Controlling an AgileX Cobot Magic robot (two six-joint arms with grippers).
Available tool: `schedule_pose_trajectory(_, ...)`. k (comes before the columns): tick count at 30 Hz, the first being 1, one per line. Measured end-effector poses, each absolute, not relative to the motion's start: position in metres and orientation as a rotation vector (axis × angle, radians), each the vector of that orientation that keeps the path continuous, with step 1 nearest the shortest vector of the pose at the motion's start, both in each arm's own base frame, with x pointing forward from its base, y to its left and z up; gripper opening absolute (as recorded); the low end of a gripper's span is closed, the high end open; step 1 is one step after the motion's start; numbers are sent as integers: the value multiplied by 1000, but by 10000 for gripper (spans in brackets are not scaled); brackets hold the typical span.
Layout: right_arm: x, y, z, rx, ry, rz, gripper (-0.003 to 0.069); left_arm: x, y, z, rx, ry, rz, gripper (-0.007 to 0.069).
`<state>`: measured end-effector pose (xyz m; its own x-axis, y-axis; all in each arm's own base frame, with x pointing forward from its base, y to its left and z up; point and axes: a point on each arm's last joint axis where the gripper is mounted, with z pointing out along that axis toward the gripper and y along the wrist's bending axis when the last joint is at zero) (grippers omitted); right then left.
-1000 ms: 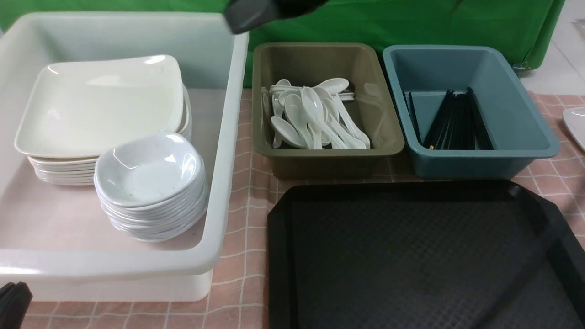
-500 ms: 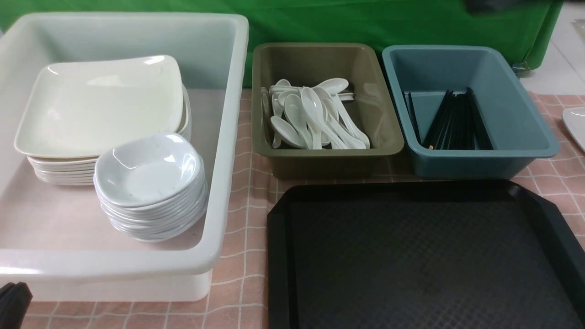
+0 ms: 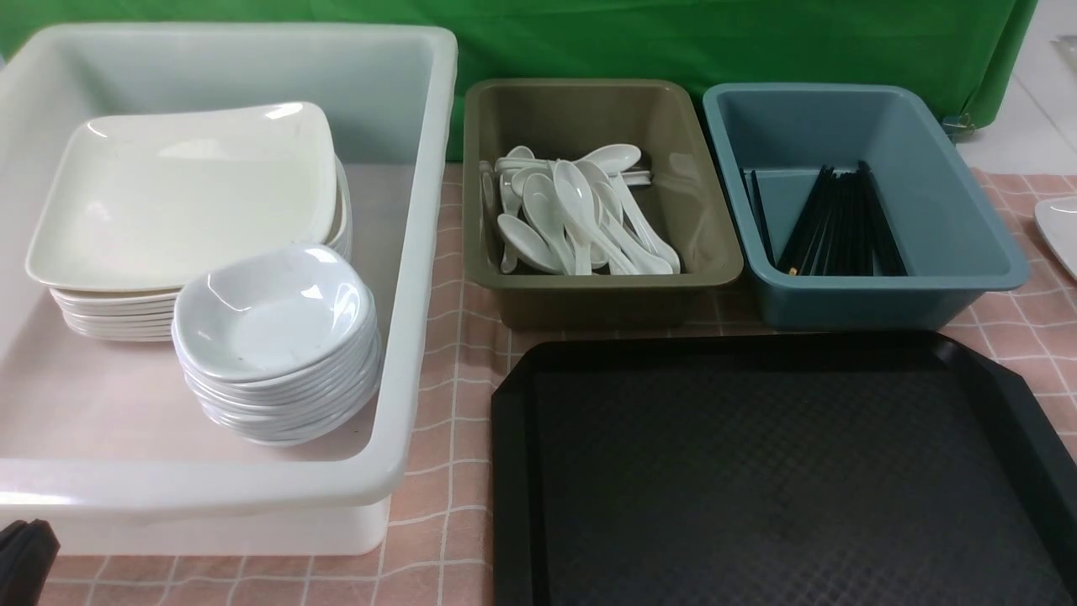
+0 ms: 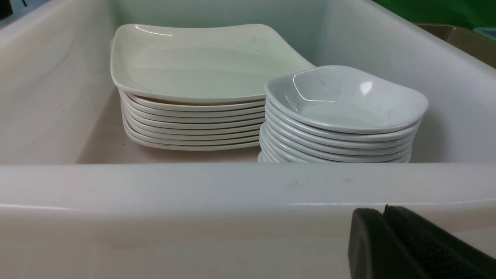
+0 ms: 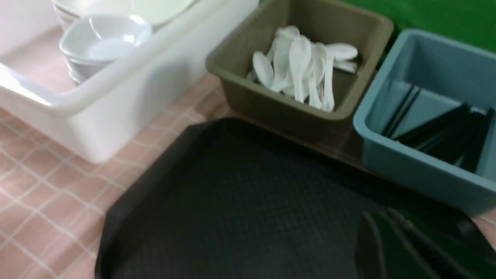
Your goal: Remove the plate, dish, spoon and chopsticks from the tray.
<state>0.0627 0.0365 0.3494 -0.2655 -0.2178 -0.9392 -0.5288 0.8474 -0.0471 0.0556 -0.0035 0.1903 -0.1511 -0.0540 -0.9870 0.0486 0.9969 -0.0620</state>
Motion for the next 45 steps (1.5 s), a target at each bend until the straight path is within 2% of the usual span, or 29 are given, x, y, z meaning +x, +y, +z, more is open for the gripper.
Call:
schedule_pose_trajectory(3, 63, 40, 314, -548, 1724, 374, 30, 56, -3, 190, -4, 1720, -89, 22)
schedule_pose_trajectory(6, 65, 42, 301, -537, 1655, 396, 30, 56, -3, 190, -4, 1720, -89, 22)
schedule_pose_trajectory(34, 65, 44, 300, -517, 1611, 434, 59, 56, -3, 190, -4, 1720, -89, 22)
schedule_pose_trajectory(41, 66, 43, 297, -523, 1622, 387, 71, 56, -3, 190, -4, 1720, -89, 22)
schedule_pose_trajectory(45, 72, 32, 275, -368, 1709, 295, 83, 56, -3, 190, -4, 1720, -89, 22)
